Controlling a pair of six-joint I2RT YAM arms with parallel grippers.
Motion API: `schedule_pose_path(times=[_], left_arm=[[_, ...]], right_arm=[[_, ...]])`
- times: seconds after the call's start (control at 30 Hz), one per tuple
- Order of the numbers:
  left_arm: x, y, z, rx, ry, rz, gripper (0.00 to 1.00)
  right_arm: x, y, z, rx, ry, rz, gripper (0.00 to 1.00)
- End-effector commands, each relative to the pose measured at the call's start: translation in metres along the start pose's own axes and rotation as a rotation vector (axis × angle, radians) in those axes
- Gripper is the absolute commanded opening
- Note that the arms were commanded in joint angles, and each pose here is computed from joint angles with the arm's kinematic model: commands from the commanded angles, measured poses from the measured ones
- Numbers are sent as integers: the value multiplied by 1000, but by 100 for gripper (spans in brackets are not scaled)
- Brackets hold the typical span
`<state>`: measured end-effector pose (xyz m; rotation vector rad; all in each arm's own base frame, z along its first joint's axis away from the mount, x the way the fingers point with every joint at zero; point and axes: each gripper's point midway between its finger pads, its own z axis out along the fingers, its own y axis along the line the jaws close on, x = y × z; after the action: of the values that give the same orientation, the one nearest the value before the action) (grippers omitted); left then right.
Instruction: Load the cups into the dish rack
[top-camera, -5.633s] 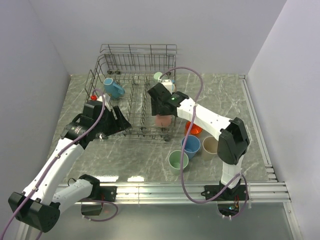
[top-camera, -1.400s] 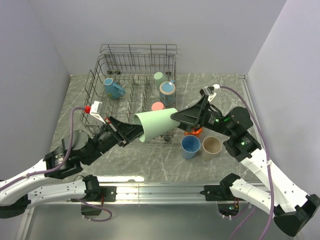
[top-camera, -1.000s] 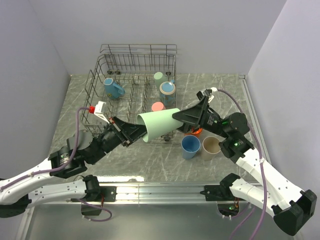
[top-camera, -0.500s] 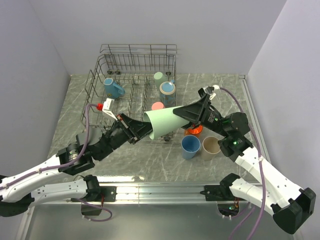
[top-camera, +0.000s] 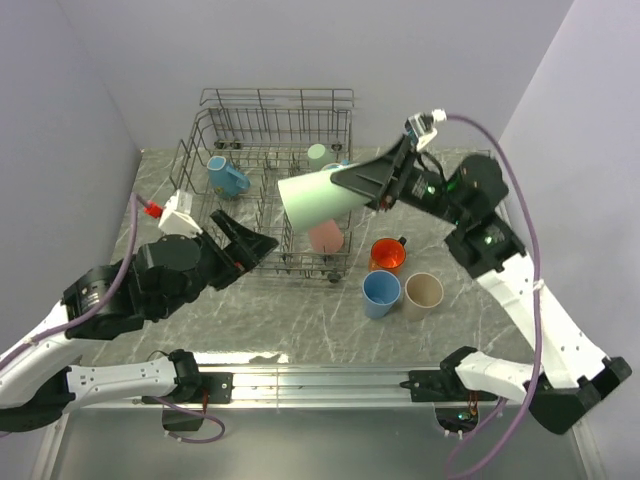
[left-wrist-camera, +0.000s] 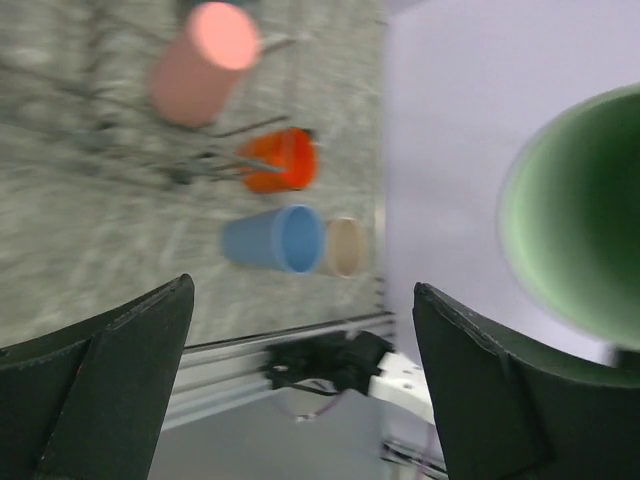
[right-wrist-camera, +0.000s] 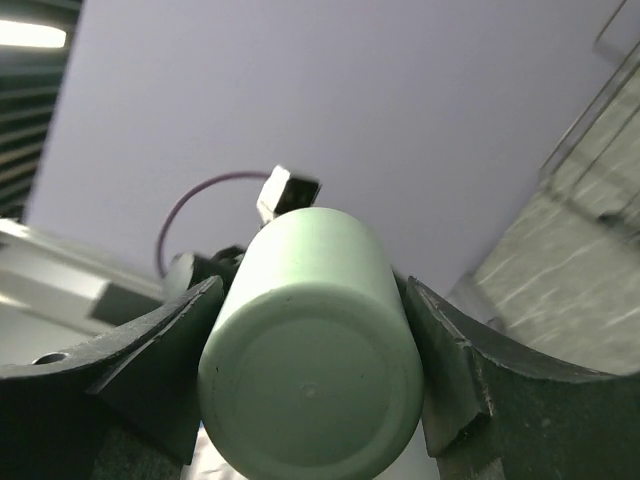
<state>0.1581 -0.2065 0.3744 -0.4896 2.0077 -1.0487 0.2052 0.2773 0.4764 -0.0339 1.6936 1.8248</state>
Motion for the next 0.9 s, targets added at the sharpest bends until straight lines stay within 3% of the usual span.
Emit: schedule_pose_path(times=[0.0, 0.07, 0.1, 0.17, 0.2, 0.27, 0.3, 0.57, 0.87], left_arm=[[-11, 66, -13, -293, -45, 82, 96], [-13, 85, -23, -375, -45, 106, 95], [-14, 87, -26, -370, -43, 111, 94], [-13, 94, -28, -373, -44, 92, 93], [-13, 97, -32, -362, -45, 77, 93], [-9, 107, -32, -376, -40, 73, 92], [-9, 109, -33, -371, -42, 71, 92], [-14, 101, -20, -386, -48, 254, 93], [6, 88, 9, -301, 12, 368, 95]], right_arm=[[-13, -20, 5, 168, 26, -181, 0], [-23, -48, 15, 277, 24, -176, 0], [-31, -43, 18, 287, 12, -222, 0], [-40, -75, 26, 423, 5, -226, 0], [-44, -65, 32, 430, 4, -295, 0], [-48, -104, 41, 597, 14, -323, 0], [-57, -90, 47, 602, -4, -393, 0], [-17, -165, 97, 910, 148, -547, 0], [24, -240, 114, 1054, 304, -639, 0]])
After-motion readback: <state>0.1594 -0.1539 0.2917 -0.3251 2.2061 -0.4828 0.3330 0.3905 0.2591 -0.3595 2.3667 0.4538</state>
